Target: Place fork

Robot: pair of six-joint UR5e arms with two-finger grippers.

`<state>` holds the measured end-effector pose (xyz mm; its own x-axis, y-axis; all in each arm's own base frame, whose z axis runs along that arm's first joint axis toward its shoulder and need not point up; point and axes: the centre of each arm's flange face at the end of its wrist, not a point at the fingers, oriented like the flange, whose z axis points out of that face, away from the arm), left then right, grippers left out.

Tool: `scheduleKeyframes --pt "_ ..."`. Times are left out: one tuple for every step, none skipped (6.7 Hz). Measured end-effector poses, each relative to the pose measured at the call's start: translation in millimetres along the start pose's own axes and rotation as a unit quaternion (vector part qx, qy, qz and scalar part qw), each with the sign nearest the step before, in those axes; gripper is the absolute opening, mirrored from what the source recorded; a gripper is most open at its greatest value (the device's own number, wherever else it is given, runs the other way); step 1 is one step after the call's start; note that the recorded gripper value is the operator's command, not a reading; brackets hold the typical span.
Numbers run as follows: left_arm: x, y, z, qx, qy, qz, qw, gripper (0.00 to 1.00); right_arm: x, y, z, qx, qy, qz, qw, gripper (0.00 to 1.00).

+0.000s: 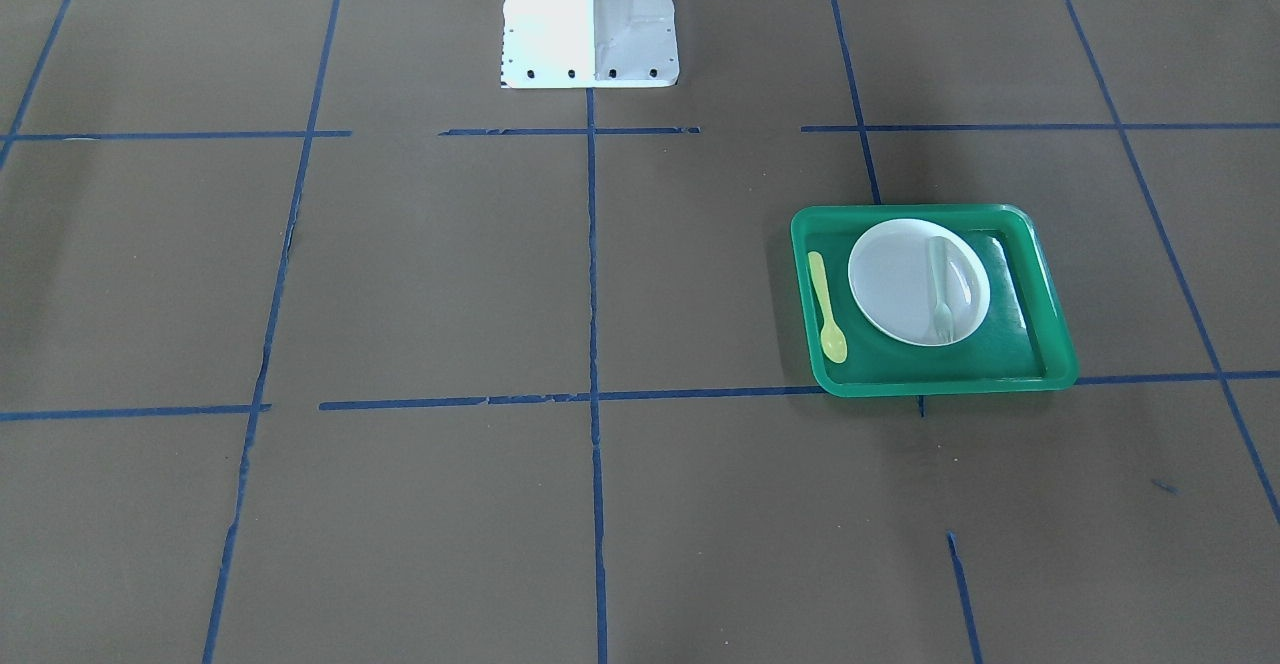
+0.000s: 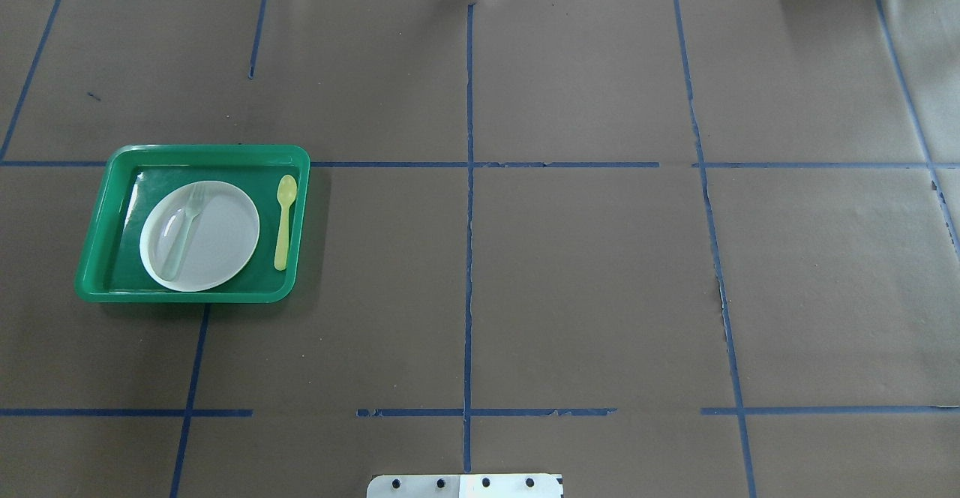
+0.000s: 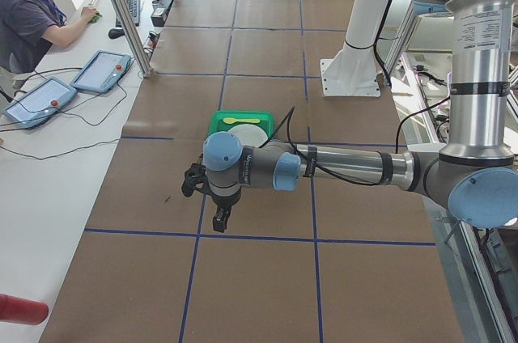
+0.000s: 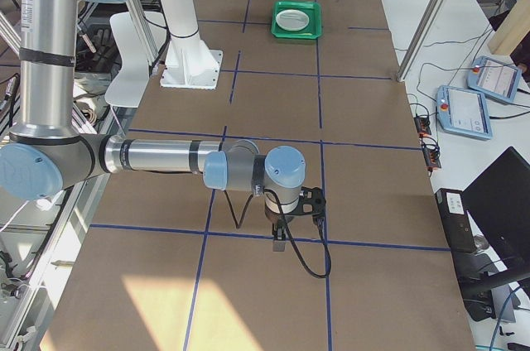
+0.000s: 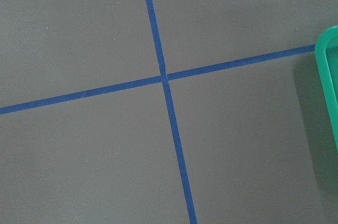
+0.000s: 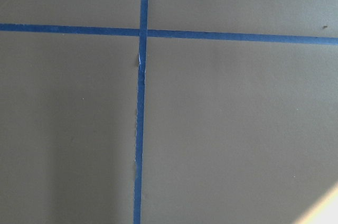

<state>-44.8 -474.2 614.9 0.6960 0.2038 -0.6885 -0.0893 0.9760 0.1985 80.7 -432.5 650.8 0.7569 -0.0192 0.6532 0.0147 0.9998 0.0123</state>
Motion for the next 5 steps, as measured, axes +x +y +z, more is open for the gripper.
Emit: scheduleKeyframes --pt "1 -1 0 0.001 0.001 0.000 1.0000 1.00 0 0 0 0.000 0.000 0.000 1.0000 1.00" --pt "0 -1 2 -0.001 0.002 0.000 1.0000 1.00 0 0 0 0.000 0.000 0.000 1.0000 1.00" --pt "-1 -1 3 -0.001 0.003 0.000 1.0000 1.00 0 0 0 0.000 0.000 0.000 1.0000 1.00" --pt "2 -4 1 0.003 0.005 0.004 1.0000 1.00 0 0 0 0.000 0.000 0.000 1.0000 1.00" --pt "8 -12 -4 0.014 0.005 0.015 0.9998 1.00 0 0 0 0.000 0.000 0.000 1.0000 1.00"
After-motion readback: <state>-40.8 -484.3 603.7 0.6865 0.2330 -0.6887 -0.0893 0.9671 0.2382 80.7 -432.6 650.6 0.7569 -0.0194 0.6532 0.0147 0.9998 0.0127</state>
